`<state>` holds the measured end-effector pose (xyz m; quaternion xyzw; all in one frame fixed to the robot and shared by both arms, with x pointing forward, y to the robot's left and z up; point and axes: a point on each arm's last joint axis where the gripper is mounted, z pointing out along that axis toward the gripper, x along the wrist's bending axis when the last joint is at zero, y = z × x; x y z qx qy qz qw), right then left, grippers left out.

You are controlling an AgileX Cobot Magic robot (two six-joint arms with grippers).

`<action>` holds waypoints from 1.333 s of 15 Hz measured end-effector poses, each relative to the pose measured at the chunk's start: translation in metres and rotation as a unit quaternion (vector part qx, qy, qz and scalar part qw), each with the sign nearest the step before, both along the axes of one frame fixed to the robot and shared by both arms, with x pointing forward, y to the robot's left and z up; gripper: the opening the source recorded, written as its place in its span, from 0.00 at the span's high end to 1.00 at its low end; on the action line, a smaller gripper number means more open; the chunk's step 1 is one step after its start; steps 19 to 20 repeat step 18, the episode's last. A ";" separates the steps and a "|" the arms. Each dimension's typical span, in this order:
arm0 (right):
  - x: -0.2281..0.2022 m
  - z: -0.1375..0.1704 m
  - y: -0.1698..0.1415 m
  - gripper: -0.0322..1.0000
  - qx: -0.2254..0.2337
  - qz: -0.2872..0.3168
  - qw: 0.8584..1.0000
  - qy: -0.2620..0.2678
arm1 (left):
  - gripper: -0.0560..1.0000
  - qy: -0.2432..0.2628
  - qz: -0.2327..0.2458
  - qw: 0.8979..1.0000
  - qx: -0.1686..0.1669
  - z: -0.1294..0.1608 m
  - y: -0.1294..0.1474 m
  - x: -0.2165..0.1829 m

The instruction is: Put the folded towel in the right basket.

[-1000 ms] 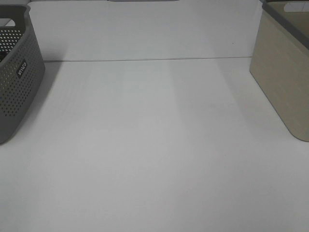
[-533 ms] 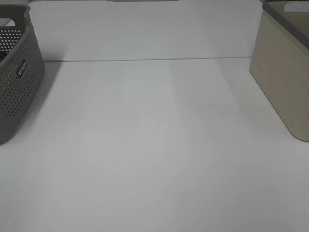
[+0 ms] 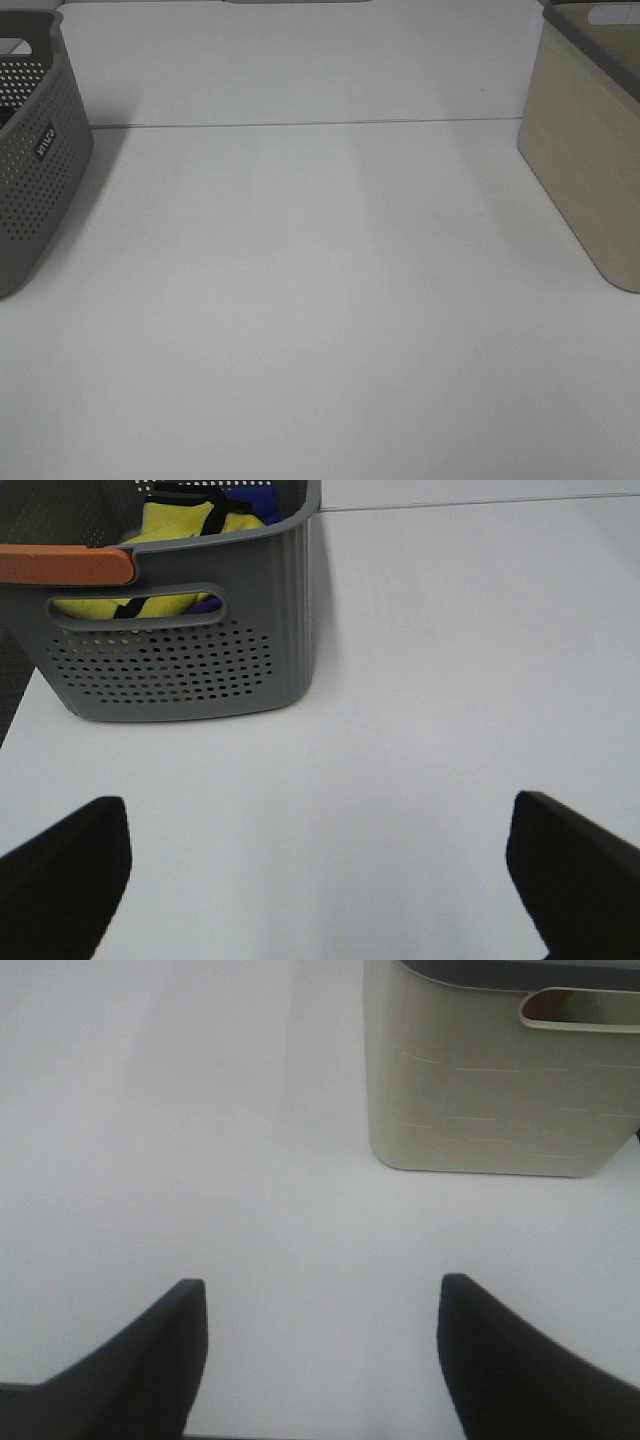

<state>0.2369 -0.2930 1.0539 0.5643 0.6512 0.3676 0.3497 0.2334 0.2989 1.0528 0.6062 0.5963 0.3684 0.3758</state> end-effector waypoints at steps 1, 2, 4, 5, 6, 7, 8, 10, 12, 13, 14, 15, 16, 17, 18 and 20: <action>0.000 0.000 0.000 0.36 0.000 -0.008 1.000 -0.001 | 0.03 0.000 0.000 1.000 0.000 0.000 0.000 0.000; -0.001 0.000 0.000 0.36 0.000 -0.009 1.000 -0.006 | 0.03 0.000 0.000 1.000 0.000 0.000 0.000 0.000; -0.005 -0.001 0.000 0.36 0.000 -0.011 1.000 -0.018 | 0.03 0.000 0.000 1.000 0.000 0.000 0.000 0.000; -0.005 -0.001 0.000 0.36 0.000 -0.011 1.000 -0.019 | 0.03 0.000 0.000 1.000 0.000 0.000 0.000 0.000; -0.005 -0.001 0.000 0.36 0.001 -0.011 1.000 -0.020 | 0.03 0.000 0.000 1.000 0.000 0.000 0.000 0.000; -0.005 -0.001 0.000 0.36 0.002 -0.010 1.000 -0.020 | 0.03 0.000 0.000 1.000 0.000 0.000 0.000 0.000; -0.005 0.000 0.000 0.36 0.002 -0.010 1.000 -0.020 | 0.03 0.000 0.000 1.000 0.000 0.000 0.000 0.000; -0.005 0.000 0.000 0.36 0.002 -0.010 1.000 -0.020 | 0.03 0.000 0.000 1.000 0.000 0.000 0.000 0.000; -0.005 0.000 0.000 0.36 0.002 -0.010 1.000 -0.020 | 0.03 0.000 0.000 1.000 0.000 0.000 0.000 0.000; -0.005 0.000 0.000 0.36 0.002 -0.010 1.000 -0.020 | 0.03 0.000 0.000 1.000 0.000 0.000 0.000 0.000; -0.005 0.000 0.000 0.36 0.002 -0.010 1.000 -0.020 | 0.03 0.000 0.000 1.000 0.000 0.000 0.000 0.000; -0.005 0.000 0.000 0.36 0.002 -0.010 1.000 -0.020 | 0.03 0.000 0.000 1.000 0.000 0.000 0.000 0.000; -0.005 0.000 0.000 0.36 0.002 -0.010 1.000 -0.020 | 0.03 0.000 0.000 1.000 0.000 0.000 0.000 0.000; -0.005 0.000 0.000 0.36 0.002 -0.010 1.000 -0.020 | 0.03 0.000 0.000 1.000 0.000 0.000 0.000 0.000; -0.005 0.000 0.000 0.36 0.002 -0.010 1.000 -0.020 | 0.03 0.000 0.000 1.000 0.000 0.000 0.000 0.000; -0.005 0.000 0.000 0.36 0.002 -0.010 1.000 -0.020 | 0.03 0.000 0.000 1.000 0.000 0.000 0.000 0.000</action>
